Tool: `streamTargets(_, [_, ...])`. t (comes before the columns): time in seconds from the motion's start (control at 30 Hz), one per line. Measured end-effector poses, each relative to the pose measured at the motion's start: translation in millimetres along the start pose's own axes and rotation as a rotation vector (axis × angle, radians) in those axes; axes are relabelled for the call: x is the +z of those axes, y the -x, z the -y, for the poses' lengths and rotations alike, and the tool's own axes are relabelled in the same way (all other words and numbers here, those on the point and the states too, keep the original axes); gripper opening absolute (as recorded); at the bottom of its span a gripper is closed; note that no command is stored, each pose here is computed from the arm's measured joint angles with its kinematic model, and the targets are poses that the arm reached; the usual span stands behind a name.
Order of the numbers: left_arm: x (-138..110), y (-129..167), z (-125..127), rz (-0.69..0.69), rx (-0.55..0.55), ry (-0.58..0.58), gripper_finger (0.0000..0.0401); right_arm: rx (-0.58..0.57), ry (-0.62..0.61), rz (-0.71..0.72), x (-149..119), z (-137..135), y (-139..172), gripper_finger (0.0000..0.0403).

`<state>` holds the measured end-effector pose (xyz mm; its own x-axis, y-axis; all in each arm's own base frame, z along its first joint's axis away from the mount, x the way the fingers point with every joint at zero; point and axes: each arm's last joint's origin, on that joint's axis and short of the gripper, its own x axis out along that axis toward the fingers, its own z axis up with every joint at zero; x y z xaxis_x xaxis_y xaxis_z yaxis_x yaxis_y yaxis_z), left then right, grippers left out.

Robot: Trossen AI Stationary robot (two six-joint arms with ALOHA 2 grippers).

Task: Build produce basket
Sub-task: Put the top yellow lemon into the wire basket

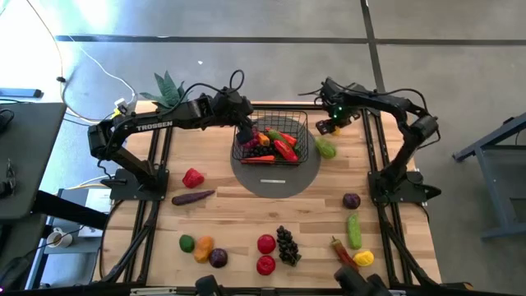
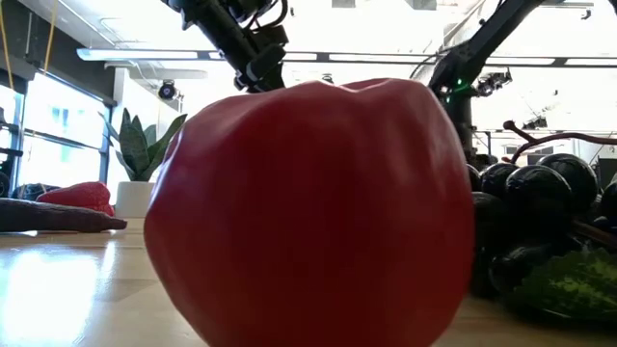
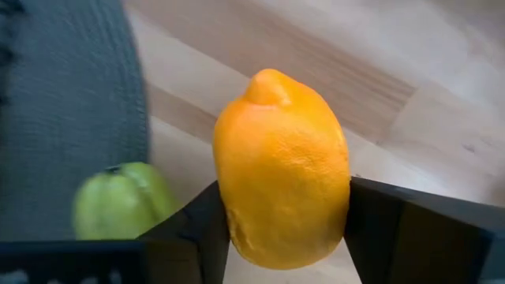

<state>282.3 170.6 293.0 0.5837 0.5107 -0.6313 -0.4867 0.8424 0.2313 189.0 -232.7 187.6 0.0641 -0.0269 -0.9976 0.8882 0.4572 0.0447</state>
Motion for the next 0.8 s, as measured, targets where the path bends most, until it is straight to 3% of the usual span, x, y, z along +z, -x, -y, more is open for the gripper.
streamTargets(0.4, [-2.5, 0.0, 0.6, -0.025, -0.008, -0.007, 0.0246, 0.132, -0.086, 0.348, -30.3, -23.8, 80.6, 0.017])
streamTargets(0.8, [1.1, 18.4, -2.5, 0.005, 0.023, -0.046, 0.0246, 0.407, 0.005, 0.685, -40.4, -80.6, 120.5, 0.017])
